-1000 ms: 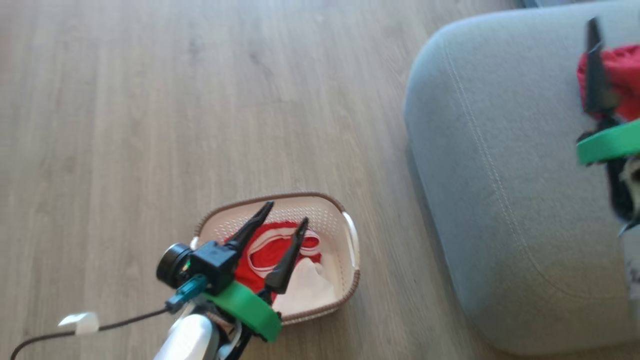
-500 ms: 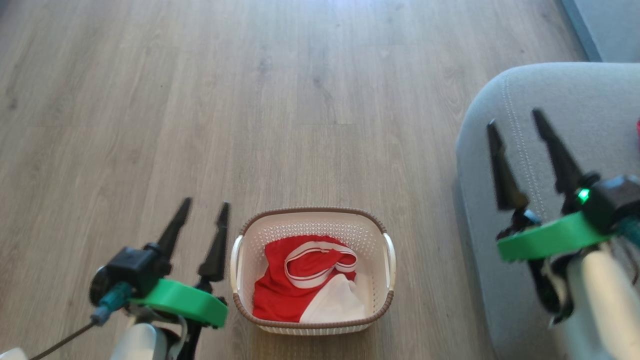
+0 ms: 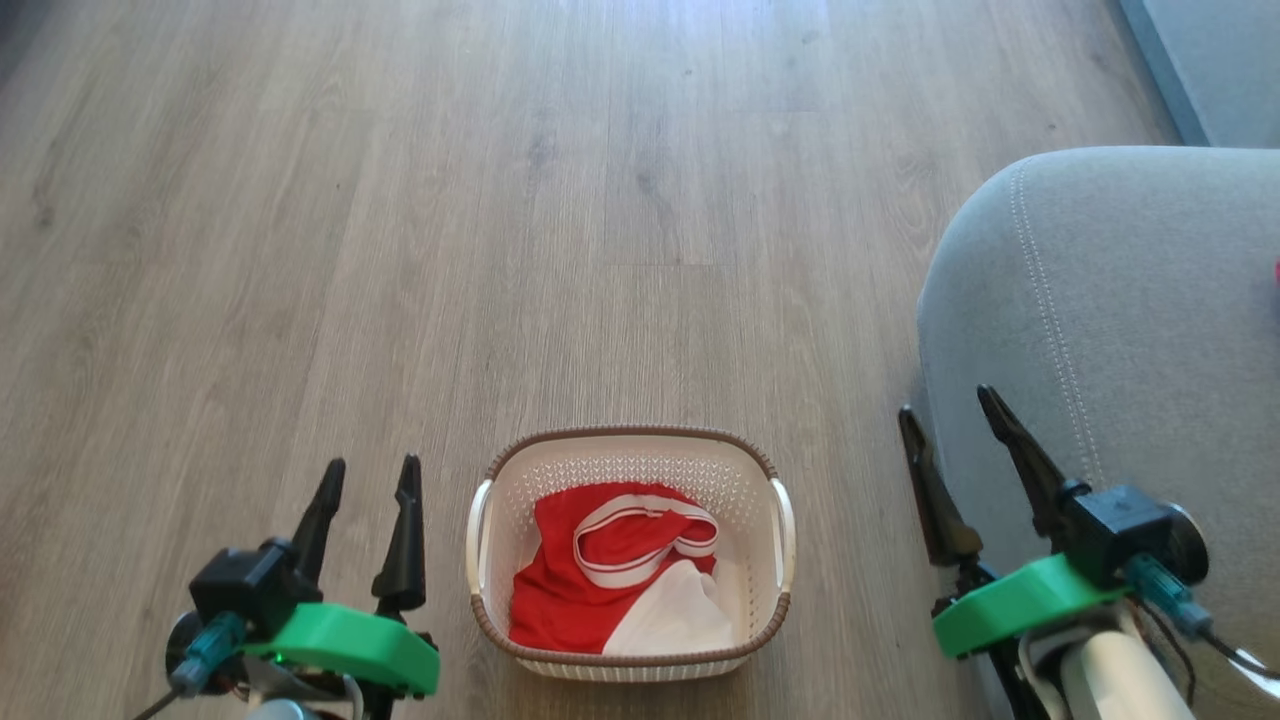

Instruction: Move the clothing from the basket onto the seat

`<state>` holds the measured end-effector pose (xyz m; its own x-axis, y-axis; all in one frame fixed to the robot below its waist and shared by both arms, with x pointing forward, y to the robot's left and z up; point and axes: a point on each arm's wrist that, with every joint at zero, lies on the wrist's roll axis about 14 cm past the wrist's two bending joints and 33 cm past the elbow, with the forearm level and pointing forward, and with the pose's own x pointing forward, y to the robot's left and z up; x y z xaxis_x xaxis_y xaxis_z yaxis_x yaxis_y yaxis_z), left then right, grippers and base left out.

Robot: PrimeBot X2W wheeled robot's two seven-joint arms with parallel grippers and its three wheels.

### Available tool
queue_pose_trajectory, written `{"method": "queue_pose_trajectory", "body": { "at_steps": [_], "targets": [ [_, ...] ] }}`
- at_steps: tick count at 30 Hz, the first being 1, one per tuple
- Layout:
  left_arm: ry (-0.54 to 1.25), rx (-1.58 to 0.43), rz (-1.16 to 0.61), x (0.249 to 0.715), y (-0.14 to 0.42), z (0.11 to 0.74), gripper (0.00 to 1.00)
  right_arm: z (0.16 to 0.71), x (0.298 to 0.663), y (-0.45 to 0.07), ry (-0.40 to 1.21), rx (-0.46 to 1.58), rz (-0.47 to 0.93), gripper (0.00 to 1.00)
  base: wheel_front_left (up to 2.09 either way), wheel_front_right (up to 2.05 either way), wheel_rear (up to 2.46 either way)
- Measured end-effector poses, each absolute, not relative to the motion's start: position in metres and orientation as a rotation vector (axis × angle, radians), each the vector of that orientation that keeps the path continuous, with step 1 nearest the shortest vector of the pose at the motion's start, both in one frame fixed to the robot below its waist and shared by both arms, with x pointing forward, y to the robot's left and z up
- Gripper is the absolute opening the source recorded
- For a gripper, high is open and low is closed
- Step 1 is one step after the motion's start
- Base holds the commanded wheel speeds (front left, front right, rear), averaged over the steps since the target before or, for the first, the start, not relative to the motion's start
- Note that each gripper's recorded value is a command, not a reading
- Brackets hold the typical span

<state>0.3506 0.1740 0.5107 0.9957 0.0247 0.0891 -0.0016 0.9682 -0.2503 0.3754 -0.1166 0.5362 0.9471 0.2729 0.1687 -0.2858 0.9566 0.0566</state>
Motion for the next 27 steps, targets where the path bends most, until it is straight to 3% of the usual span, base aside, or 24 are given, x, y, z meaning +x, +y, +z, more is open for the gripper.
{"method": "queue_pose_trajectory", "body": {
  "at_steps": [27],
  "targets": [
    [-0.049,-0.221,-0.041,0.355,0.156,0.499,1.00,0.512,0.372,-0.130,-0.091,0.072,0.219,1.00,0.00,0.00,0.00]
  ]
}}
